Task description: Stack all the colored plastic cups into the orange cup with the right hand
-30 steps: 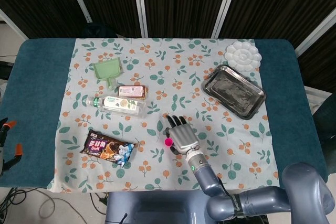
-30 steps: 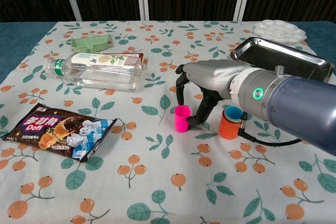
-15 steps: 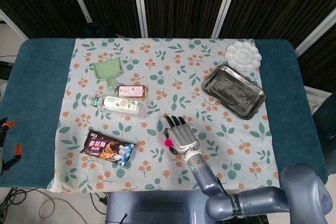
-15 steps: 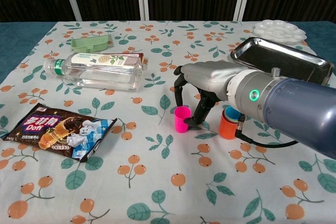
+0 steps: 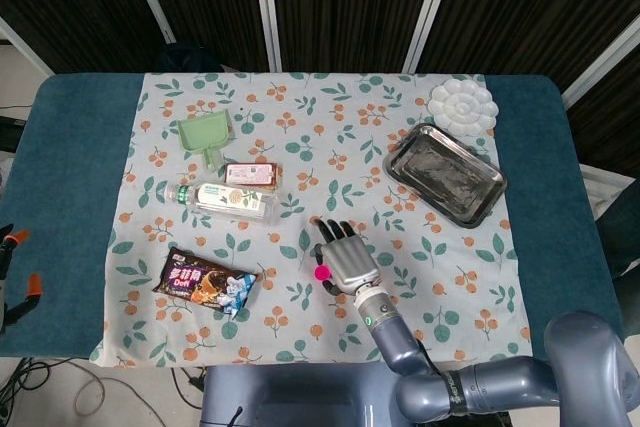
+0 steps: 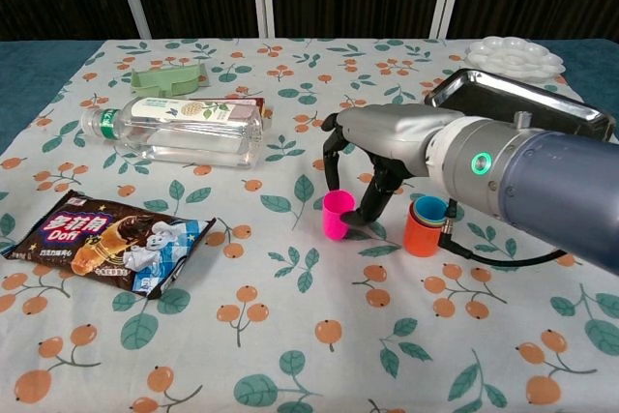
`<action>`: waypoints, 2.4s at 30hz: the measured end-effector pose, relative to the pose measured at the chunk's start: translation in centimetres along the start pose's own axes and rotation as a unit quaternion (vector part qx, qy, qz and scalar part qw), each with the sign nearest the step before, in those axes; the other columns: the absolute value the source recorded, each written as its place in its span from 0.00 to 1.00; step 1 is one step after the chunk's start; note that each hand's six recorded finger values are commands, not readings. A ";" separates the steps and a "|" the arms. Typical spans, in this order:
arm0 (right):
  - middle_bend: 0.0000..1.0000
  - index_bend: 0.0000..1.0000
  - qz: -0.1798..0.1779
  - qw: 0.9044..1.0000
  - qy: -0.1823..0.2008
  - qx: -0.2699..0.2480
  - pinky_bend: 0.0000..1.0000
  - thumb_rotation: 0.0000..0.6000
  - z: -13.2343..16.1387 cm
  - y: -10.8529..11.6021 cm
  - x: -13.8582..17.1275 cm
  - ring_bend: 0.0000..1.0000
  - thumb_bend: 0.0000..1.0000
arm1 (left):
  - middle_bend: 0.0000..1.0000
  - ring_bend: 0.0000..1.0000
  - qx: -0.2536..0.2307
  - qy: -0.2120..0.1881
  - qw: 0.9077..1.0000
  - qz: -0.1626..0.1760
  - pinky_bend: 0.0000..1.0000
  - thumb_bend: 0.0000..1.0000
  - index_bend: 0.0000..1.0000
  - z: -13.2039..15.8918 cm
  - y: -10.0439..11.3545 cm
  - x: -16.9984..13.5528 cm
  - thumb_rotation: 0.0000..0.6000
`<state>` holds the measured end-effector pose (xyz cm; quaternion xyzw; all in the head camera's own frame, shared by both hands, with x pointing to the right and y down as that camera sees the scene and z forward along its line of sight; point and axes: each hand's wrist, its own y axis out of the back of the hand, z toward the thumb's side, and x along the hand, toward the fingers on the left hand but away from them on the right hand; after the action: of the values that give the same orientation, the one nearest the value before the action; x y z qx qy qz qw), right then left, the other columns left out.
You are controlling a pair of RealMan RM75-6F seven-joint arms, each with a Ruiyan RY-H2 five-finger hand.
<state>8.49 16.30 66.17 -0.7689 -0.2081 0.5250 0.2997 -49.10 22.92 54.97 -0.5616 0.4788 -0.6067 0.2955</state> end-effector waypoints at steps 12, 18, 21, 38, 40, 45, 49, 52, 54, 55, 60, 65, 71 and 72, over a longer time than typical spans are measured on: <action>0.00 0.51 0.000 1.000 -0.016 0.003 0.10 1.00 -2.2 3.7 2.2 0.02 0.38 | 0.07 0.00 0.000 -0.001 1.000 -0.001 0.01 0.47 0.19 0.1 -0.1 0.0 1.00; 0.00 0.51 0.002 1.000 -0.026 0.002 0.10 1.00 -3.5 5.0 3.2 0.02 0.38 | 0.07 0.00 0.000 0.000 1.000 -0.002 0.01 0.47 0.19 0.1 -0.2 0.0 1.00; 0.00 0.51 0.001 1.000 -0.029 -0.001 0.10 1.00 -4.1 5.4 3.6 0.02 0.38 | 0.07 0.00 0.000 -0.001 1.000 -0.002 0.01 0.47 0.19 0.1 -0.1 0.0 1.00; 0.00 0.51 0.019 0.999 -0.046 -0.003 0.10 1.00 -6.5 4.8 5.2 0.02 0.38 | 0.07 0.00 0.005 -0.002 1.000 -0.003 0.01 0.47 0.19 0.2 -0.3 -0.1 1.00; 0.00 0.51 0.021 0.999 -0.046 -0.005 0.10 1.00 -6.6 4.6 5.4 0.02 0.38 | 0.07 0.00 0.006 -0.002 1.000 -0.004 0.01 0.47 0.19 0.2 -0.3 -0.1 1.00; 0.00 0.51 0.021 0.999 -0.048 -0.007 0.10 1.00 -7.1 4.4 5.5 0.02 0.38 | 0.07 0.00 0.007 -0.002 1.000 -0.003 0.01 0.47 0.19 0.3 -0.3 -0.2 1.00; 0.00 0.51 0.026 0.999 -0.046 -0.006 0.10 1.00 -7.2 4.0 5.6 0.02 0.38 | 0.07 0.00 0.007 -0.002 1.000 -0.003 0.01 0.47 0.19 0.2 -0.3 -0.1 1.00; 0.00 0.51 0.029 0.999 -0.045 -0.009 0.10 1.00 -7.2 3.7 5.5 0.02 0.38 | 0.07 0.00 0.008 -0.002 1.000 -0.004 0.01 0.47 0.19 0.2 -0.4 -0.2 1.00; 0.00 0.51 0.031 0.998 -0.045 -0.009 0.10 1.00 -7.2 3.4 5.3 0.02 0.38 | 0.07 0.00 0.008 -0.002 1.000 -0.003 0.01 0.47 0.19 0.2 -0.3 -0.1 1.00; 0.00 0.51 0.032 0.998 -0.045 -0.009 0.10 1.00 -7.2 3.3 5.3 0.02 0.38 | 0.07 0.00 0.008 -0.001 1.000 -0.003 0.01 0.47 0.19 0.2 -0.3 -0.1 1.00; 0.00 0.36 0.039 0.998 -0.045 -0.010 0.10 1.00 -7.2 2.6 5.0 0.02 0.38 | 0.07 0.00 0.007 -0.001 1.000 -0.002 0.01 0.47 0.19 0.1 -0.3 -0.1 1.00; 0.00 0.11 0.043 0.998 -0.050 -0.009 0.10 1.00 -7.4 2.2 4.7 0.02 0.38 | 0.07 0.00 0.007 -0.002 1.000 -0.003 0.01 0.47 0.19 0.2 -0.2 -0.1 1.00; 0.00 0.10 0.046 0.997 -0.056 0.008 0.10 1.00 -8.0 2.2 4.9 0.02 0.38 | 0.07 0.00 0.006 -0.002 1.000 -0.002 0.01 0.47 0.19 0.2 -0.2 -0.1 1.00; 0.00 0.09 0.043 0.997 -0.057 0.008 0.10 1.00 -8.1 2.3 5.0 0.01 0.38 | 0.07 0.00 0.006 -0.002 1.000 -0.002 0.01 0.47 0.19 0.2 -0.2 -0.1 1.00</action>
<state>17.84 15.82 63.37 -0.7434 -0.1874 0.5820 0.2712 -48.87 23.00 55.11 -0.5619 0.4735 -0.6089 0.2990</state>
